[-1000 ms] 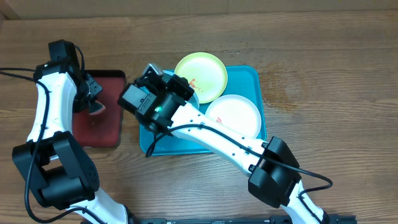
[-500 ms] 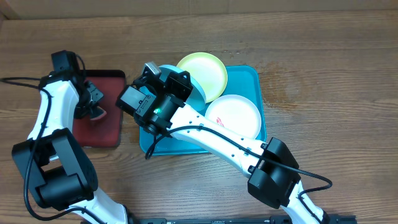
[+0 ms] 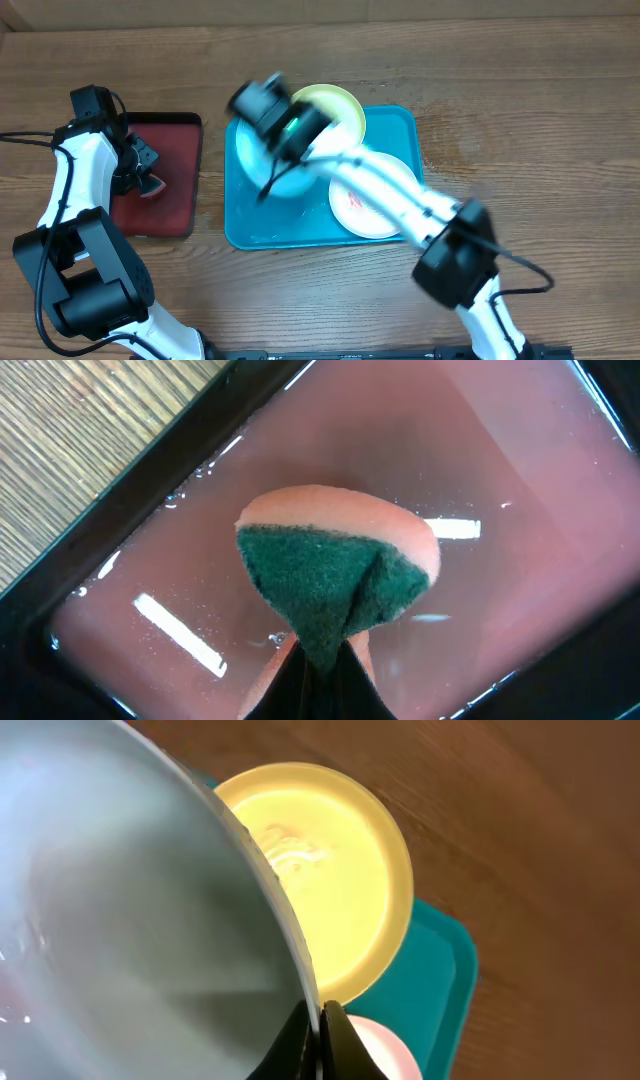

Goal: Clean dirty plates on tray and stack at the side
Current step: 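Lift the light blue plate with the right gripper toward the right side, then set the light blue plate down right of the teal tray and release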

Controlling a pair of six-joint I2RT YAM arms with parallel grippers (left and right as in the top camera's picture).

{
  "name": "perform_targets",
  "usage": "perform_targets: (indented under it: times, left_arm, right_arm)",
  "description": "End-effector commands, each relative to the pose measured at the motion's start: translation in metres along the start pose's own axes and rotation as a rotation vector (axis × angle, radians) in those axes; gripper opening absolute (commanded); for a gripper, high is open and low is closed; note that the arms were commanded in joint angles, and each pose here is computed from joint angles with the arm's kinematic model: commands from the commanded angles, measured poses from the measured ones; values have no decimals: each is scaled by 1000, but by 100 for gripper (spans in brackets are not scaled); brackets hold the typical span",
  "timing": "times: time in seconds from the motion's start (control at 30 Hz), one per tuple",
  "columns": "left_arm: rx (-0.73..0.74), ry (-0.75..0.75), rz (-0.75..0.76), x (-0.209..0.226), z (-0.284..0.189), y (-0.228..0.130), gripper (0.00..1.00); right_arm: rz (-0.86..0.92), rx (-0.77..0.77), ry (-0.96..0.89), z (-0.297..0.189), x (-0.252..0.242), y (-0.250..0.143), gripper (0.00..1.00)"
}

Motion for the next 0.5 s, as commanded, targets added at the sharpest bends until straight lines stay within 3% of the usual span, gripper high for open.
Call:
perform_targets:
  times: [0.0,0.17,0.47]
  left_arm:
    - [1,-14,22,0,-6,-1,4]
    - [13,-29,25,-2,-6,-3,4]
    - [26,-59,25,-6,-6,-4,4]
  right_arm:
    - [303,-56,227,-31,-77,13,4]
    - [553,112,350,8,-173,-39,4]
    - [904,344,237,68,-297,-165,4]
Point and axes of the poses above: each gripper's point midway between its finger pads, its own z axis out along the fingers, its own x axis along the line the jaws close on, y = z × x, the point moved 4 cm from there along -z, back along the fingers, and after that the axes turned 6 degrees about -z, right-handed, at the moved point
